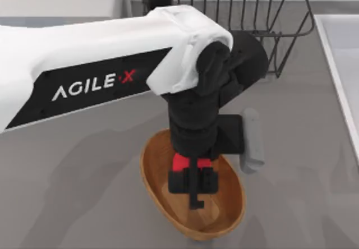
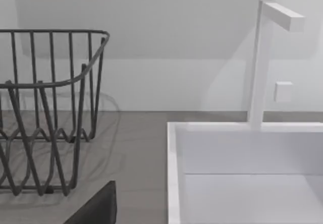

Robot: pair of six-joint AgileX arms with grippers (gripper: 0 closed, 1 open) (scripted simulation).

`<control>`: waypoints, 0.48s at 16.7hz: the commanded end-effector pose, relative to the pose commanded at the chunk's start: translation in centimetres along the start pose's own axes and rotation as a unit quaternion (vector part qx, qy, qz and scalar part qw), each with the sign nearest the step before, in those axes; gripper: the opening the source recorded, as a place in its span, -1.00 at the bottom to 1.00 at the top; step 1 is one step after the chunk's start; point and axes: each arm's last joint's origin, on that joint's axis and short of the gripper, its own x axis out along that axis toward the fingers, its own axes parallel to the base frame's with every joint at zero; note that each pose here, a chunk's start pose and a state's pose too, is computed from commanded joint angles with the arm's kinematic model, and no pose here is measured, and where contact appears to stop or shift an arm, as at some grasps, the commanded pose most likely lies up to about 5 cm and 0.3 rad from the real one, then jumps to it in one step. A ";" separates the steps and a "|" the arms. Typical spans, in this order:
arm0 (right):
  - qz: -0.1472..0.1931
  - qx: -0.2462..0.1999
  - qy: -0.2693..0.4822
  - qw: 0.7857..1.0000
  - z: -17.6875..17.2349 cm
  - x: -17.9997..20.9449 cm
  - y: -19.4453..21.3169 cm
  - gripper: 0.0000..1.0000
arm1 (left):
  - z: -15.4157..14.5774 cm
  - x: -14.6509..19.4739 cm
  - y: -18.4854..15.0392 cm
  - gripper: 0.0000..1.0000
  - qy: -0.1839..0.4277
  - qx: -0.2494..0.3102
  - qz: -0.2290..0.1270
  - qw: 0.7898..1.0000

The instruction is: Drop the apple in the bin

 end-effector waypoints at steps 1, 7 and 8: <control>0.000 0.000 0.000 1.000 0.0 0.0 0.0 1.00 | 0.0 0.0 0.0 -0.55 0.000 0.000 0.000 1.000; 0.000 0.000 0.000 1.000 0.0 0.0 0.0 1.00 | 0.0 0.0 0.0 0.36 0.000 0.000 0.000 1.000; 0.000 0.000 0.000 1.000 0.0 0.0 0.0 1.00 | 0.0 0.0 0.0 0.51 0.000 0.000 0.000 1.000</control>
